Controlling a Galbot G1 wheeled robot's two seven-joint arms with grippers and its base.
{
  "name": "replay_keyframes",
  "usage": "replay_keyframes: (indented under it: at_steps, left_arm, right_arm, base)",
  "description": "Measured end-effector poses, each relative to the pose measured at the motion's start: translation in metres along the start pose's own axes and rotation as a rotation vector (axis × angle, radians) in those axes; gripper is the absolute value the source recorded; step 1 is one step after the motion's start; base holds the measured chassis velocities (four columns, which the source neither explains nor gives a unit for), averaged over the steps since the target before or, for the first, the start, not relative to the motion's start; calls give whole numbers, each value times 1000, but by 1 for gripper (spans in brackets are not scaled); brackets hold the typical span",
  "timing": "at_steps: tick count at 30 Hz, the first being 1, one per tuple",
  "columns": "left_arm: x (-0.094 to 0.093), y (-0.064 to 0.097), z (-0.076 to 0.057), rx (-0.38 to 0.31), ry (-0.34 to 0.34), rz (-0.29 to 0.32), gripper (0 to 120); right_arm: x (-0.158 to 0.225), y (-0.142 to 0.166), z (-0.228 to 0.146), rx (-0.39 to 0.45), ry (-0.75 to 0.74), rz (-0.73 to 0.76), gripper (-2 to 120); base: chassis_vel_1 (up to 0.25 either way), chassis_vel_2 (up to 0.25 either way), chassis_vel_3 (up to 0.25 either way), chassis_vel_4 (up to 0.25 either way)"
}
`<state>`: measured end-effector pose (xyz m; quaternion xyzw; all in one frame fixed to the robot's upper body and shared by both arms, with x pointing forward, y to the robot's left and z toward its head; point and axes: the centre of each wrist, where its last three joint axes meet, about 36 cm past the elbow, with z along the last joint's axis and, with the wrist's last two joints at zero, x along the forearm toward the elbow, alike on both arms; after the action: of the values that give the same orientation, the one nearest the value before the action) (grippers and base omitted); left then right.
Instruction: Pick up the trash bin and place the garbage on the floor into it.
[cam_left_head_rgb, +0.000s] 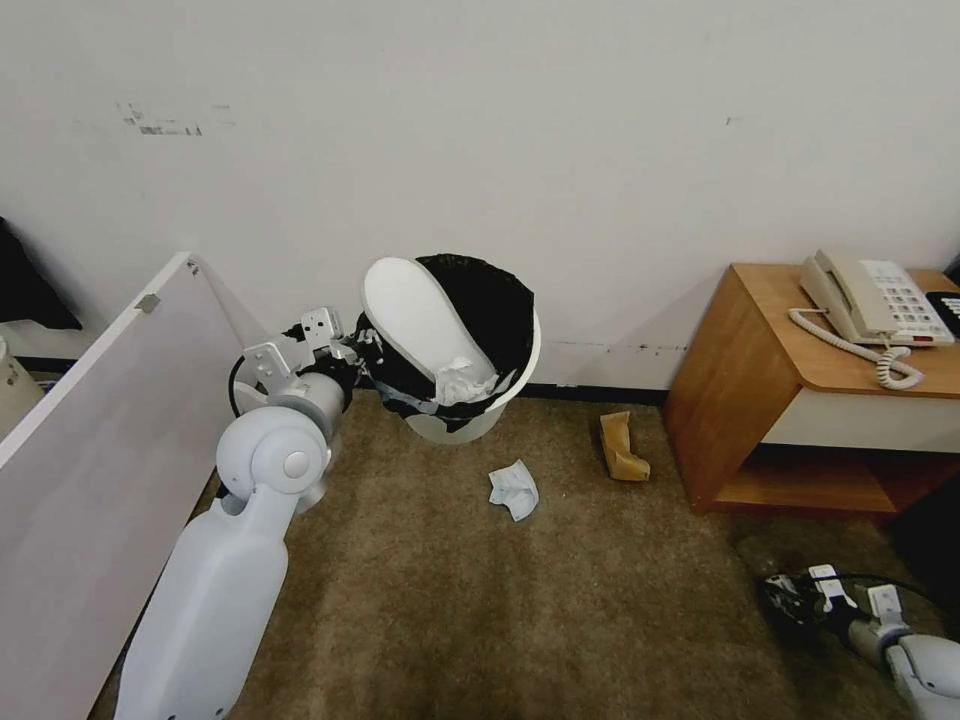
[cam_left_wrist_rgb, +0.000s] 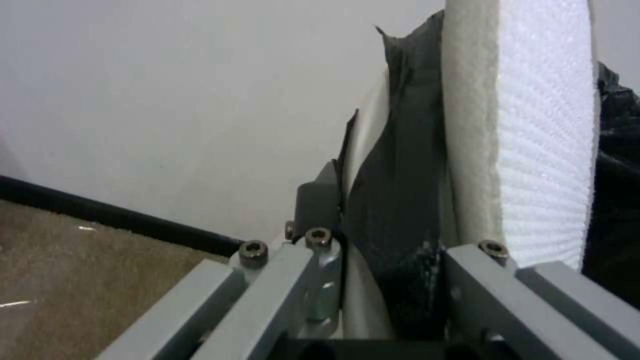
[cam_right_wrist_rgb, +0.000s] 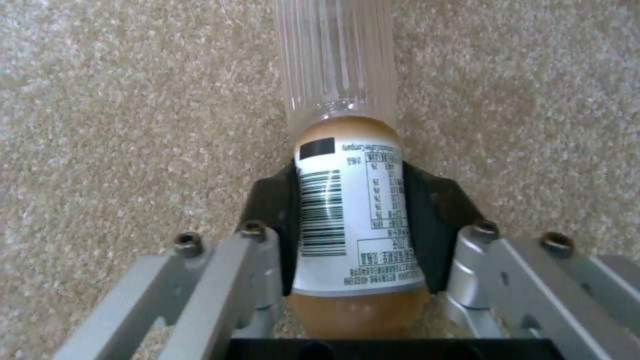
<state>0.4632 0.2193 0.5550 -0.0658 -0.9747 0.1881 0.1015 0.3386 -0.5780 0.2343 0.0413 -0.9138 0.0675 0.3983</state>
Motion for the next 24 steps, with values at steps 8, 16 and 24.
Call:
replay_keyframes:
  at_steps: [8, 16, 24]
  left_arm:
    - [1, -1, 0, -1, -3, 1, 4]
    - [0, -1, -1, -2, -5, 0, 4]
    - [-1, -2, 2, 3, 6, -5, 4]
  right_arm:
    - [0, 0, 0, 1, -8, -10, 25]
    - [14, -3, 0, 48, -17, -26, 25]
    - [40, 0, -19, 162, -54, -92, 25]
  base:
    - [0, 0, 0, 0]
    - [0, 0, 0, 0]
    - [0, 0, 0, 0]
